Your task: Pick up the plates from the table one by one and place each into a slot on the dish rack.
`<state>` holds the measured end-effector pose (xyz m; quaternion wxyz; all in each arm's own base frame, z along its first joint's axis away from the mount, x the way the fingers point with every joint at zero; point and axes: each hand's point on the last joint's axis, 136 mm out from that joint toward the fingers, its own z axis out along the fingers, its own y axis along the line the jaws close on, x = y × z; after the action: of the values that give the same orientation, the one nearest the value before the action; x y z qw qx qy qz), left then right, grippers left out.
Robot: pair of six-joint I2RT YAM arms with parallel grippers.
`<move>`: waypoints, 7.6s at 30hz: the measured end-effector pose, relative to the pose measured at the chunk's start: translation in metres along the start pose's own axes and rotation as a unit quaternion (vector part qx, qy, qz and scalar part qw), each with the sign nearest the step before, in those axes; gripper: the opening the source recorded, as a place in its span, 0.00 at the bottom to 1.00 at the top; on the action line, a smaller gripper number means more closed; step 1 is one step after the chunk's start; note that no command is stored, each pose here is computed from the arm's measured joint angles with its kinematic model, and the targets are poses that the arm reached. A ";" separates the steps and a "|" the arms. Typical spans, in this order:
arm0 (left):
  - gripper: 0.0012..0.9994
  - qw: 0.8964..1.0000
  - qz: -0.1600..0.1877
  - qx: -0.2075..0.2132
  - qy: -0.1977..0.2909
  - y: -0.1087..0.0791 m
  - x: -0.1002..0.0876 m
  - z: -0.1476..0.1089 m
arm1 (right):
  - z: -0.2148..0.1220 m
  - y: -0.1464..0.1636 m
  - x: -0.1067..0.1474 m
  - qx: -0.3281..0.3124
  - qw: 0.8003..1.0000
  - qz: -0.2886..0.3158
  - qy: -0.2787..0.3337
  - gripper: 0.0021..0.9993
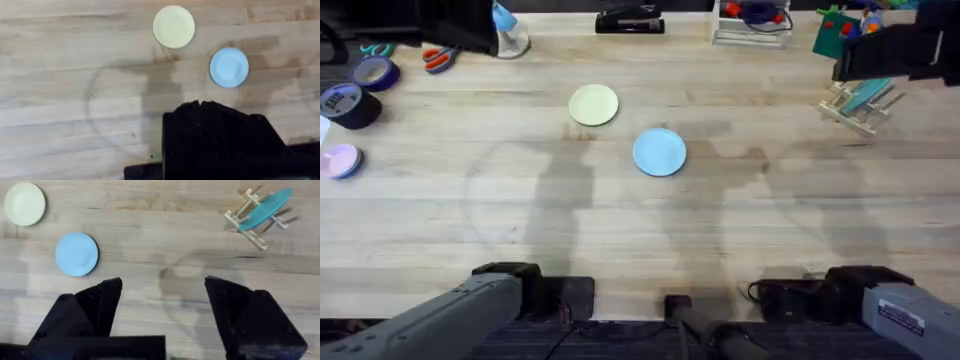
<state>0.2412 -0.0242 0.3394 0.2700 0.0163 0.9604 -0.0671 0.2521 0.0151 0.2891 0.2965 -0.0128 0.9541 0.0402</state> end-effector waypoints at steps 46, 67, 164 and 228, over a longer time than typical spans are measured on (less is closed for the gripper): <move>0.04 0.942 -0.066 0.307 0.115 -0.074 0.082 0.165 | 0.000 0.000 0.000 0.000 1.000 0.000 0.000 1.00; 0.04 0.925 -0.085 0.329 0.170 -0.100 0.094 0.217 | 0.000 0.000 0.000 0.000 1.000 0.000 0.000 0.99; 0.04 0.907 -0.126 0.321 0.242 -0.092 0.119 0.305 | 0.231 0.180 0.058 -0.240 0.950 -0.032 0.199 0.99; 0.04 0.925 -0.082 0.259 0.265 -0.076 0.108 0.288 | 0.226 0.197 0.062 -0.248 0.943 0.030 0.220 0.03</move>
<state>0.2924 -0.1397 0.0484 -0.0146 0.0238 0.9441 -0.3286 0.3190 0.2301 0.0823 0.0656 -0.0655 0.9552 0.2812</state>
